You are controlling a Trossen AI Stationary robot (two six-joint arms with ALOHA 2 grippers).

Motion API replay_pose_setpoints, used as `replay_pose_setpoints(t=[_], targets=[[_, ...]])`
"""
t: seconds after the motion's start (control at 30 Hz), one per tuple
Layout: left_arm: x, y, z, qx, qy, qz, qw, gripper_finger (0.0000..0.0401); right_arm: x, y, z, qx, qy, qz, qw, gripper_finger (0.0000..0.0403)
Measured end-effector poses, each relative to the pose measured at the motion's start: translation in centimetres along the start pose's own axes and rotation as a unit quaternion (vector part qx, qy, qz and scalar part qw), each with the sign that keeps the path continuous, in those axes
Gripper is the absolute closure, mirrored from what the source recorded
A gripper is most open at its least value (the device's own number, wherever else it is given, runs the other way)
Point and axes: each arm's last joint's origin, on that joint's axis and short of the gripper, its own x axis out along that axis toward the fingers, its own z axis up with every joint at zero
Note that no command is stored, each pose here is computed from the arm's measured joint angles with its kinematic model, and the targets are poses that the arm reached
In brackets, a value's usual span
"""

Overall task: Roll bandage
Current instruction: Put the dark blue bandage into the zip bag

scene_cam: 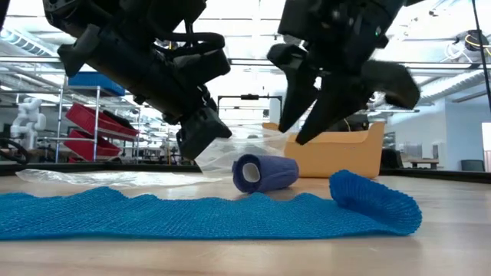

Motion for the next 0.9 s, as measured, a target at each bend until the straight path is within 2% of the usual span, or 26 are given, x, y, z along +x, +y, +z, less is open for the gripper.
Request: replay_pose_setpoints(t=[0.1,0.23,0.37,0.5,0.57,0.7,0.9], targets=[[0.0,0.0,0.0,-0.001,-0.001,-0.002,1.000,0.0401,0.0,-0.1,-0.3,0.010,0.004,0.037,0.999,0.0251],[0.3,0.0,0.0,-0.024,0.003,-0.027,0.999,0.0401,0.4,0.0,-0.7,-0.034,0.022,0.042,0.998,0.0233],[1.1,0.4,-0.1,-0.058,0.014,-0.061,0.996,0.0401,0.5,-0.5,-0.6,-0.057,0.014,0.034,0.998,0.0183],[1.5,0.7,-0.3,-0.068,0.025,-0.060,0.996,0.0401,0.8,-1.1,-0.7,-0.058,0.013,0.014,0.998,0.0123],[1.5,0.7,-0.4,-0.068,0.025,-0.054,0.996,0.0401,1.3,-1.3,-0.9,-0.054,0.019,0.014,0.998,0.0110],[1.5,0.9,-0.7,-0.070,0.035,-0.021,0.997,0.0401,2.7,-1.7,-1.2,-0.053,0.027,0.014,0.998,0.0120],[1.5,1.0,-0.8,-0.073,0.040,-0.015,0.996,0.0401,4.6,-2.1,-1.9,-0.066,0.042,0.018,0.997,0.0153]])
